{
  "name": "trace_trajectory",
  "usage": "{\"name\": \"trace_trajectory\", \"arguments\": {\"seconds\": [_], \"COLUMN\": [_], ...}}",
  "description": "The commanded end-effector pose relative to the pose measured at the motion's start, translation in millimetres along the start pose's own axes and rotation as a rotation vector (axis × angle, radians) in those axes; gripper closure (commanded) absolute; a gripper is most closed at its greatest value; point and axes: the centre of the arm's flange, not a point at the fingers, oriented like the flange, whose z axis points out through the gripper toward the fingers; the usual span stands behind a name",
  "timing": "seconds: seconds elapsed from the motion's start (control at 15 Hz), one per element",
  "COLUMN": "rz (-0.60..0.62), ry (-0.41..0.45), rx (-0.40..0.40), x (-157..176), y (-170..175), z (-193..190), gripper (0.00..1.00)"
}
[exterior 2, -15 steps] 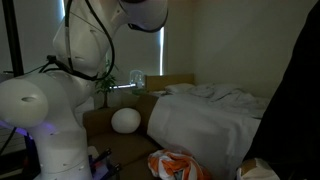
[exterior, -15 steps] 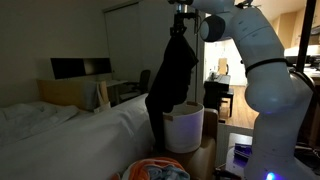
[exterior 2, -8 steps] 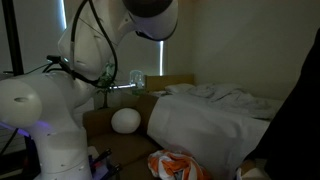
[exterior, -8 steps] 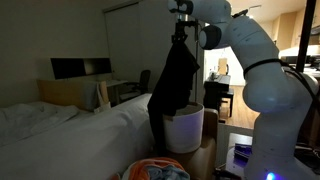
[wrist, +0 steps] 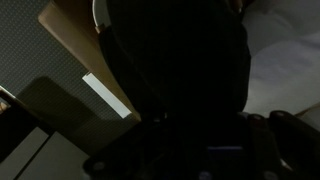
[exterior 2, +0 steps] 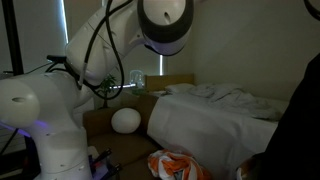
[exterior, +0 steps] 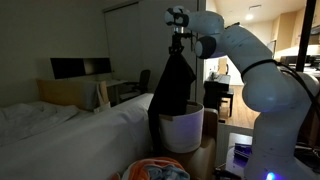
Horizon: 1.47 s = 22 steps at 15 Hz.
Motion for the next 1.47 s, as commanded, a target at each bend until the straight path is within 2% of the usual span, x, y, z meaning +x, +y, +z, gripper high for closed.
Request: {"name": "trace_trajectory", "arguments": {"seconds": [0.0, 0.27, 0.67, 0.87, 1.07, 1.27, 1.4], "rz": [-0.020, -0.009, 0.028, 0.030, 0.096, 0.150, 0.186], "ry": [-0.062, -0.159, -0.265, -0.330, -0.342, -0.358, -0.322], "rx": [-0.008, -0.033, -0.140, -0.155, -0.190, -0.226, -0.240], "x": [21, 17, 12, 9, 8, 4, 4], "y": [0, 8, 18, 18, 17, 18, 15], "z": [20, 76, 158, 200, 262, 308, 329], "gripper": [0.91, 0.92, 0.91, 0.92, 0.92, 0.92, 0.92]}}
